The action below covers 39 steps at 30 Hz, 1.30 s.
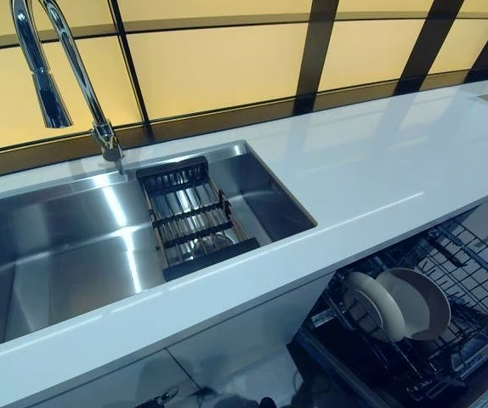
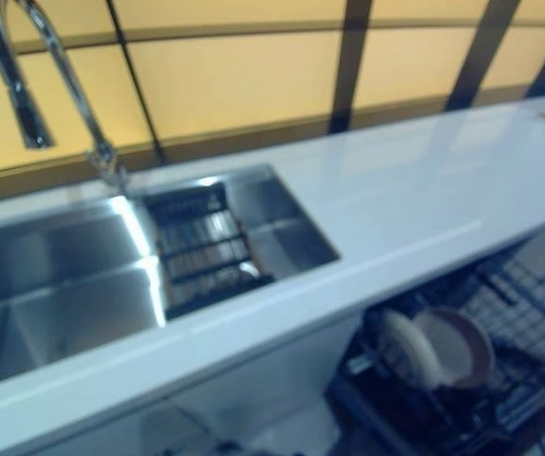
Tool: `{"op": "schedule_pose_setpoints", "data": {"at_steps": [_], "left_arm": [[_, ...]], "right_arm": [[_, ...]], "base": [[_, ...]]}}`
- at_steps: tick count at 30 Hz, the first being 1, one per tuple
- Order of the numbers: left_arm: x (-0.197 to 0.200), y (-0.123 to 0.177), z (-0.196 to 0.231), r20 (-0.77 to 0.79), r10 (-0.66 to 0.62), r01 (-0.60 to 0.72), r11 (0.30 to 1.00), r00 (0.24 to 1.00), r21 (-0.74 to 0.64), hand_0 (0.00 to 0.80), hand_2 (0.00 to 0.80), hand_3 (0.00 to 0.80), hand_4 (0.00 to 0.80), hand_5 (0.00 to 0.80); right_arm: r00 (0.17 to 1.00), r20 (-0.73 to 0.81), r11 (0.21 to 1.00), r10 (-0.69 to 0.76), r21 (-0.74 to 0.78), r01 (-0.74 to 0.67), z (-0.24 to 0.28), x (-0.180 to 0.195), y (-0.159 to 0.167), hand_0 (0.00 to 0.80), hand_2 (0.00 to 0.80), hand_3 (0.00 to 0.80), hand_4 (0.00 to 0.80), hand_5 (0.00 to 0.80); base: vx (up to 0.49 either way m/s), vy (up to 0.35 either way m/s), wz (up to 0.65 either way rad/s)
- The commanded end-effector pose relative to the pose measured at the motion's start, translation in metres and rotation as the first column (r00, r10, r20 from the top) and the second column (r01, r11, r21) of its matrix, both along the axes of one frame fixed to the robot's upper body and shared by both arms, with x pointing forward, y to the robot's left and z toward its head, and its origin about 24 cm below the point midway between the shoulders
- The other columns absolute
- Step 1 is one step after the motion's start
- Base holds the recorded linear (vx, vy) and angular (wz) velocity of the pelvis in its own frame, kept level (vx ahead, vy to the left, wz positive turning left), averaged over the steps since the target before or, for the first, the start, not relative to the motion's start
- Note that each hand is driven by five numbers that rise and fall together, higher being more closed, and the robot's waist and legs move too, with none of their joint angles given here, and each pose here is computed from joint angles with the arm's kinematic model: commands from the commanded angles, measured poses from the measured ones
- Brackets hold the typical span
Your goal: Take plates into dishwasher
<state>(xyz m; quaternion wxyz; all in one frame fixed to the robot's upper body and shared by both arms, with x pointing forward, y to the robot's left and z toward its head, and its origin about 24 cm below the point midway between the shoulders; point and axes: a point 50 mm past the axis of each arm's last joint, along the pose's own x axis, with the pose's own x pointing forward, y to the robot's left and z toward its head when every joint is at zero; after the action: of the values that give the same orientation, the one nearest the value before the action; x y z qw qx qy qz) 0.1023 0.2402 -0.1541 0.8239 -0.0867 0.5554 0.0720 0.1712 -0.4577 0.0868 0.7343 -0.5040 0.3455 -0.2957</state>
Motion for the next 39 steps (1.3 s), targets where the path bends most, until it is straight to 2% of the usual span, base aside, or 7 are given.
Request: {"op": "schedule_pose_setpoints", "data": {"at_steps": [1, 12, 18, 24, 30, 33, 39], "left_arm": [[-0.003, 0.010, 0.000, -0.021, 0.050, -0.049, 0.998, 0.999, 0.031, 0.000, 0.000, 0.000, 0.000, 0.000], [0.004, 0.008, 0.001, -0.046, -0.045, 0.048, 0.997, 0.998, 0.067, 0.000, 0.000, 0.000, 0.000, 0.000], [0.007, 0.029, 0.007, -0.061, 0.047, -0.040, 0.992, 0.997, 0.117, 0.000, 0.000, 0.000, 0.000, 0.000], [0.007, 0.046, 0.014, -0.050, 0.084, -0.077, 0.989, 0.995, 0.125, 0.000, 0.000, 0.000, 0.000, 0.000], [0.035, 0.062, 0.029, 0.022, 0.106, -0.108, 0.979, 0.994, 0.174, 0.000, 0.000, 0.000, 0.000, 0.000], [0.050, 0.054, 0.030, 0.068, 0.172, -0.180, 0.974, 0.983, 0.138, 0.000, 0.000, 0.000, 0.000, 0.000], [0.039, 0.054, 0.025, 0.065, 0.216, -0.224, 0.965, 0.974, 0.137, 0.000, 0.000, 0.000, 0.000, 0.000]], "right_arm": [[0.995, 0.090, 0.997, -0.041, -0.069, 0.047, 0.039, 0.003, -0.015, 0.000, 0.000, 0.000, 0.000, 0.000], [0.989, 0.058, 0.989, -0.137, -0.050, 0.140, 0.031, -0.032, -0.034, 0.000, 0.000, 0.000, 0.000, 0.000], [0.992, 0.042, 0.993, -0.121, 0.014, 0.121, 0.007, -0.027, -0.021, 0.000, 0.000, 0.000, 0.000, 0.000], [0.983, 0.016, 0.980, -0.183, 0.079, 0.181, -0.018, -0.031, -0.017, 0.000, 0.000, 0.000, 0.000, 0.000], [0.984, 0.015, 0.975, -0.180, 0.133, 0.176, -0.039, -0.012, -0.002, 0.000, 0.000, 0.000, 0.000, 0.000], [0.978, -0.035, 0.959, -0.208, 0.188, 0.211, -0.061, -0.024, 0.003, 0.000, 0.000, 0.000, 0.000, 0.000], [0.956, -0.128, 0.919, -0.262, 0.269, 0.288, -0.093, -0.046, 0.006, 0.000, 0.000, 0.000, 0.000, 0.000]], "base": [[0.025, 0.074, -0.05], [-0.030, 0.177, -0.01], [-0.211, 0.017, -0.47], [-0.272, -0.184, -0.12], [-0.387, -0.373, -0.03], [-0.358, -0.248, 0.30], [-0.296, -0.191, 0.07]]}}
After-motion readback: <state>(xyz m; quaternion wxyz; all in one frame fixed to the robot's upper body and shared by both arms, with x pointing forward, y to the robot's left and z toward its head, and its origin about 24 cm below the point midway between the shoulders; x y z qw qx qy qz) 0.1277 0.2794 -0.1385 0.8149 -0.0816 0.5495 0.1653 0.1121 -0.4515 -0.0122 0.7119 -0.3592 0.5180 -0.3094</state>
